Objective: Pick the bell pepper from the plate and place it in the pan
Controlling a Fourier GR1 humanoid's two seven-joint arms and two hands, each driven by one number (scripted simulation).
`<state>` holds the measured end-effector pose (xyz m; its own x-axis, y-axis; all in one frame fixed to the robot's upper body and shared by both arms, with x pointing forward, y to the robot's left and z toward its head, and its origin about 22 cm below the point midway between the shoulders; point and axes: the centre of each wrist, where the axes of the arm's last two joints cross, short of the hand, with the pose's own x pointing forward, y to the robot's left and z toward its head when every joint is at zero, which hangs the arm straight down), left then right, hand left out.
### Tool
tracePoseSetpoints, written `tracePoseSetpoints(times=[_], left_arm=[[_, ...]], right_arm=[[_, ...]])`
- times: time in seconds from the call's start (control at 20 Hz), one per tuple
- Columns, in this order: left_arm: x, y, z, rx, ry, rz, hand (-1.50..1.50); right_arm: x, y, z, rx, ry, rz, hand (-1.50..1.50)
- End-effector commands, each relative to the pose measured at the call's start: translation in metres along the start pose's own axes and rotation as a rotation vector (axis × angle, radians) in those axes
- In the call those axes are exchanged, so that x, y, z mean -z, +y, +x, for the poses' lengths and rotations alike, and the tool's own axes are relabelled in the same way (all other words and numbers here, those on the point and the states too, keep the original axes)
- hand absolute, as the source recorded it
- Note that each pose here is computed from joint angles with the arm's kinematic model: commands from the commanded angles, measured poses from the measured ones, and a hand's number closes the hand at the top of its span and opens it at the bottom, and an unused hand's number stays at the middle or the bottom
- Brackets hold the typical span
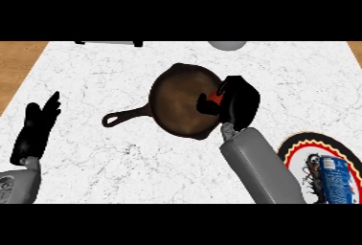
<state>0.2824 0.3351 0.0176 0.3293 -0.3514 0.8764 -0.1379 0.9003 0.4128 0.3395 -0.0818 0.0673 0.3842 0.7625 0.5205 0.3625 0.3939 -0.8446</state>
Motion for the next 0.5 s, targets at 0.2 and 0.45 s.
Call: tracePoseSetpoints(times=[0.2, 0.45], left_arm=[[0.010, -0.009, 0.008, 0.001, -0.033, -0.019, 0.00], [0.011, -0.014, 0.018, 0.014, -0.047, -0.037, 0.00]], right_arm=[[0.031, 0.033, -0.010, 0.237, 0.176, 0.003, 1.50], [0.036, 0.049, -0.016, 0.299, 0.207, 0.042, -1.50]])
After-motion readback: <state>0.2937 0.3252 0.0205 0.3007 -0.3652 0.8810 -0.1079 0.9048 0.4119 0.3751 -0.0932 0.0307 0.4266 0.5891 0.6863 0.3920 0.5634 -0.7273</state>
